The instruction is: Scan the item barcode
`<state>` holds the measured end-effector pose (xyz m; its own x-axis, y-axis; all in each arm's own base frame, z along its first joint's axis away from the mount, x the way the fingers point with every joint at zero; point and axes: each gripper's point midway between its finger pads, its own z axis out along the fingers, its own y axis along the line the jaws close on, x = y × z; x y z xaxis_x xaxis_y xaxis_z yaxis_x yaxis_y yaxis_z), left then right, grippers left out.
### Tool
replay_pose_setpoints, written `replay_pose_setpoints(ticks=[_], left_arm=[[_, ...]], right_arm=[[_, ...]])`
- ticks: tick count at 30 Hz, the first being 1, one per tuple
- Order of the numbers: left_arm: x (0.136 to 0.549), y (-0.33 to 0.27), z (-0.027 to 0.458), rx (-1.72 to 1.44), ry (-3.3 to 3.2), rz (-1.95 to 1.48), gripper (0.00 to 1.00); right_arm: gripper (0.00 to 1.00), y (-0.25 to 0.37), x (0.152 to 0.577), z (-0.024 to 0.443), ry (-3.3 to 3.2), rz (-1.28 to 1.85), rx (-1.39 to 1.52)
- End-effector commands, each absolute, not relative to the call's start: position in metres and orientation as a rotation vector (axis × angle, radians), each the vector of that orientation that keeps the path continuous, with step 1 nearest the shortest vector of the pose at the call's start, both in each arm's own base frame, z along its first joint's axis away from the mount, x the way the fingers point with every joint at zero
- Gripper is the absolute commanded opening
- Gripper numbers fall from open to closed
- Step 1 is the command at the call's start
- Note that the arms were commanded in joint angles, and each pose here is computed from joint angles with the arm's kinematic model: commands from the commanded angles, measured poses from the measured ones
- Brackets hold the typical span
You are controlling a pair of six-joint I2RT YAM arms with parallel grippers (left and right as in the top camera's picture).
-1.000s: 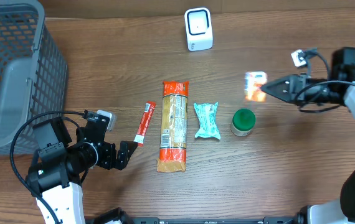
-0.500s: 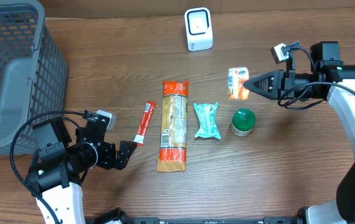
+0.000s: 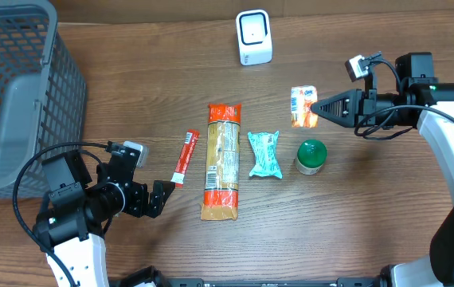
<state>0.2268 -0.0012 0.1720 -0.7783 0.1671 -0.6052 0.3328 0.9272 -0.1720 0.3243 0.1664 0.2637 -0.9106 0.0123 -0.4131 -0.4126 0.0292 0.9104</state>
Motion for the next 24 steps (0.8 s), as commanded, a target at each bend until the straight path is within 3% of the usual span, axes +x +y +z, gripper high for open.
replay_pose_setpoints(ticks=[1,14,24], left_arm=[[0.229,0.003,0.176,0.369,2.461,-0.333,1.00],[0.227,0.013,0.171,0.354,2.502,-0.256,1.00],[0.227,0.014,0.170,0.352,2.505,-0.251,1.00]], right_arm=[[0.04,0.177,0.319,0.272,2.005,1.919,-0.484],[0.04,0.236,0.295,0.239,2.205,1.776,-0.694],[0.04,0.301,0.310,0.215,2.440,1.490,-0.540]])
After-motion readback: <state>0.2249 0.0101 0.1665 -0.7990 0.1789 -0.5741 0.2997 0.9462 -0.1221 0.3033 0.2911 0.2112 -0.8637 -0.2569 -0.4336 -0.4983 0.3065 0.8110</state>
